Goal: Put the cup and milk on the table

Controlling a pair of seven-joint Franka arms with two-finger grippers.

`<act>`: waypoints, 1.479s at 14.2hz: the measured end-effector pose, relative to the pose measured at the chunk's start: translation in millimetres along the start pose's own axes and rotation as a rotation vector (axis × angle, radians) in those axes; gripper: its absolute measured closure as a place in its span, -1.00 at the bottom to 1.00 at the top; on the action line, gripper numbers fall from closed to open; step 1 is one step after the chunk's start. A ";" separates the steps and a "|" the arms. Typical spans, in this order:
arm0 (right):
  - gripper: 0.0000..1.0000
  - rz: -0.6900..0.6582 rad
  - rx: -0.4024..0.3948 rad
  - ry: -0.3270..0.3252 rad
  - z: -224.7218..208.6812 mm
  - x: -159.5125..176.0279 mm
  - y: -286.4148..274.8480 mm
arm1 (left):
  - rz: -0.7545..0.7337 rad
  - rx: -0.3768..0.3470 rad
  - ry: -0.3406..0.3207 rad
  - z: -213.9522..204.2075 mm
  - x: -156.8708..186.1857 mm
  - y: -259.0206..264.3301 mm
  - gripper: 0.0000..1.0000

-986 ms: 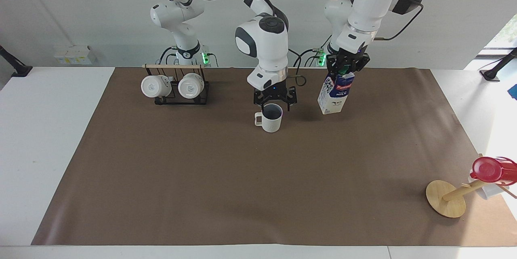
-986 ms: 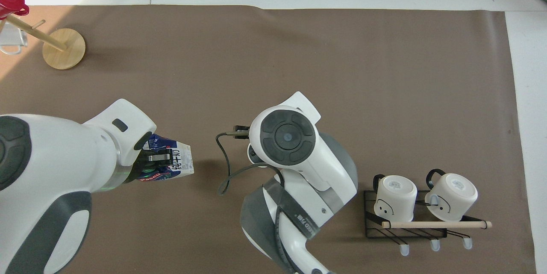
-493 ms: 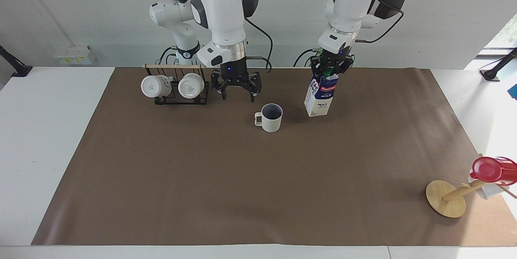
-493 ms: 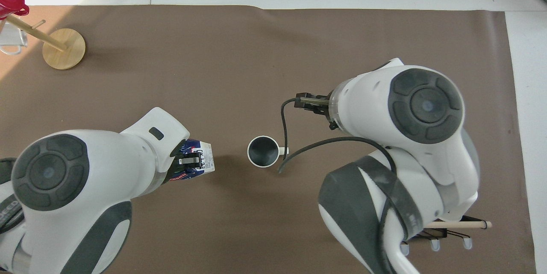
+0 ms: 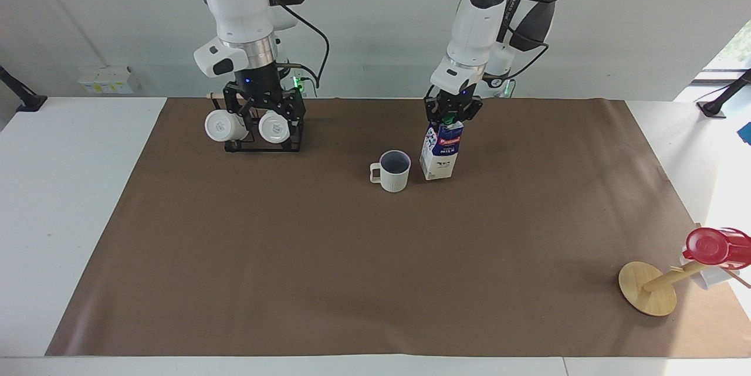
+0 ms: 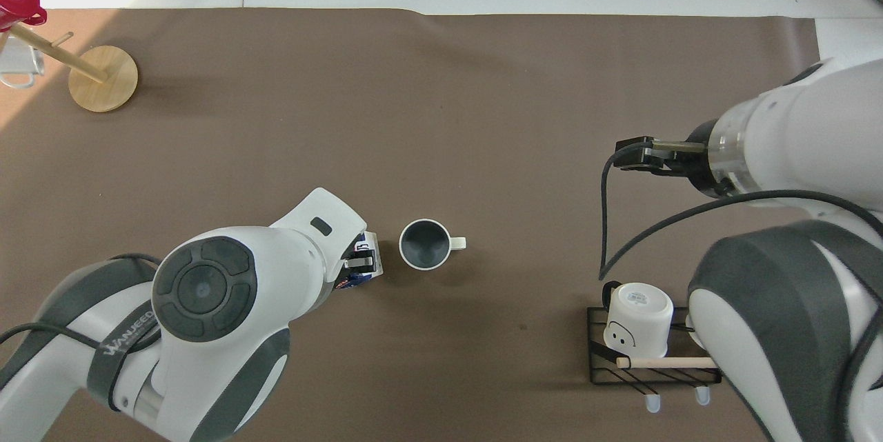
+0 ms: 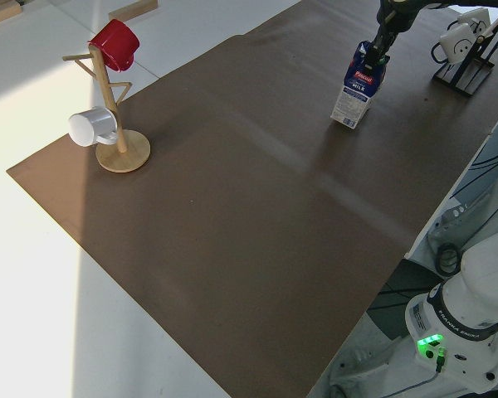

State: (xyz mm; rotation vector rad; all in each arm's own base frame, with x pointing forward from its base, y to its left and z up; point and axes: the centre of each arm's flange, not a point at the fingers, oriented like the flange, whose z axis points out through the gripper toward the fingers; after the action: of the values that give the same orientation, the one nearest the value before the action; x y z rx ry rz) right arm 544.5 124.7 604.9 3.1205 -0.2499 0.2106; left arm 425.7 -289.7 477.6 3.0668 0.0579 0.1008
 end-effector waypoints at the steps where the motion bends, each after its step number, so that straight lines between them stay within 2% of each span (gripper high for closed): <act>1: -1.00 -0.008 -0.005 -0.007 -5.9 1.4 7.9 | 0.001 0.004 -0.001 3.8 0.0 -0.1 0.00; 6: -1.00 -0.021 -0.028 -0.060 -34.2 4.6 37.4 | 0.010 0.003 0.011 19.2 -3.3 0.6 0.00; 10: -1.00 -0.018 -0.039 -0.095 -37.2 5.6 51.7 | 0.008 0.002 0.013 28.7 -6.0 -1.7 -0.02; 14: -1.00 0.021 -0.031 -0.125 -39.4 16.5 69.8 | 0.007 0.001 0.015 29.0 -5.9 -1.8 -0.15; 16: -1.00 0.009 -0.028 -0.138 -42.8 23.6 75.9 | 0.007 0.001 0.015 28.9 -5.9 -1.7 -0.44; 18: -1.00 -0.009 -0.025 -0.136 -42.9 27.5 75.9 | 0.007 -0.001 0.018 26.8 -5.1 -1.2 -0.90; 19: -1.00 -0.014 -0.025 -0.136 -42.4 28.1 75.7 | 0.006 -0.001 0.017 22.8 -4.0 -0.5 -1.00; 21: -1.00 -0.016 -0.025 -0.137 -41.9 28.5 75.6 | 0.003 0.006 0.007 3.2 1.1 1.1 -1.00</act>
State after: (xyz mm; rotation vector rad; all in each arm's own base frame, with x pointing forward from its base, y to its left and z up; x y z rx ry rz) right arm 554.8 46.2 649.7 3.1144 -0.2266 -0.0073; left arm 427.1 -291.0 474.5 3.0728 0.0544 0.1121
